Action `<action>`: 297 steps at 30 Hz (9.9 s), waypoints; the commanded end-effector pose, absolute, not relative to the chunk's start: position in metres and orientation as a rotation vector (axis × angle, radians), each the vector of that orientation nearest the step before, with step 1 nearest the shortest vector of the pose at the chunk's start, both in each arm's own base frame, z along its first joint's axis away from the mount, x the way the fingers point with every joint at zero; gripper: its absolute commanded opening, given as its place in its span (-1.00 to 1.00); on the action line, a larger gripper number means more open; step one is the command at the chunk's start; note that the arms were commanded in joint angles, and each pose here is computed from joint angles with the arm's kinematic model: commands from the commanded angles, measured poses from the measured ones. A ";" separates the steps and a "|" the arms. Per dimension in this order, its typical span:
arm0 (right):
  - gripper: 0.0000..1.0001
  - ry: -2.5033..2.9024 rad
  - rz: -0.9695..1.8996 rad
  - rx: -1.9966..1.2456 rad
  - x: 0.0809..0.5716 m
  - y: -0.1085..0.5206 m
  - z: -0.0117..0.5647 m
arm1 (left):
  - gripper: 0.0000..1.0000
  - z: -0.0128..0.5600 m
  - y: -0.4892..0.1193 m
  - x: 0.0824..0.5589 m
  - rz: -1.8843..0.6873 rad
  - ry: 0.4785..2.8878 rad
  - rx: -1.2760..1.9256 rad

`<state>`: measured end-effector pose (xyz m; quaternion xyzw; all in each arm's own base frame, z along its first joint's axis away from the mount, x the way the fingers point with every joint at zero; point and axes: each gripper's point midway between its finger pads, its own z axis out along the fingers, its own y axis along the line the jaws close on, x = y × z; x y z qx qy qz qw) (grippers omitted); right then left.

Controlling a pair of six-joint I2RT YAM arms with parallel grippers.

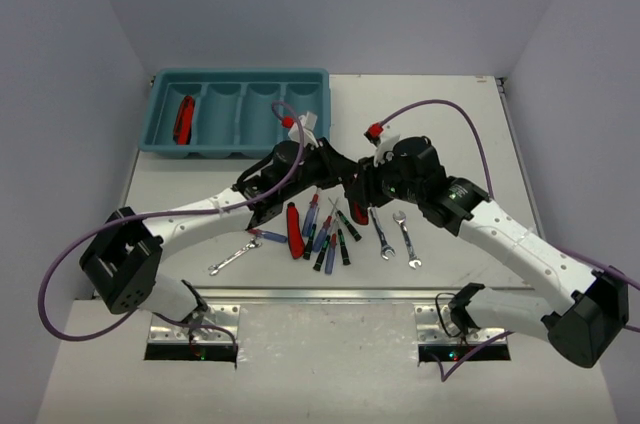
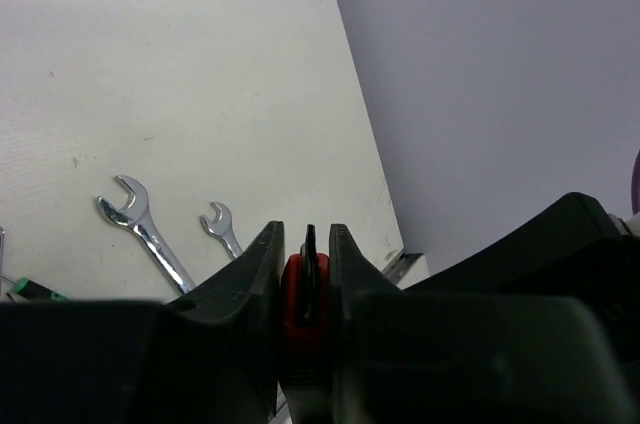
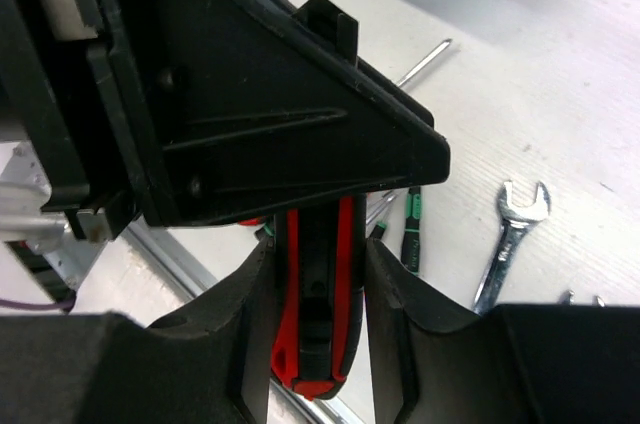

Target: Sort the tools into containers

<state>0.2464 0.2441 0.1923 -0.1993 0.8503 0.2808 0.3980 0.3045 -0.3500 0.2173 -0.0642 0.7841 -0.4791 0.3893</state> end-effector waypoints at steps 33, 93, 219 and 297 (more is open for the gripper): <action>0.98 2.127 0.521 -0.439 0.219 0.175 0.194 | -1.00 0.228 0.145 0.561 0.499 1.885 -0.237; -0.12 2.579 0.198 -0.457 0.261 0.398 0.037 | 1.00 0.275 -0.057 0.231 -0.447 1.790 -0.243; 0.98 2.108 0.299 -0.475 0.213 0.180 0.164 | -0.95 0.175 0.182 0.551 0.634 2.182 -0.764; -0.42 2.584 0.038 0.030 0.179 0.280 0.000 | 1.00 0.269 -0.027 0.245 -0.326 1.768 -0.355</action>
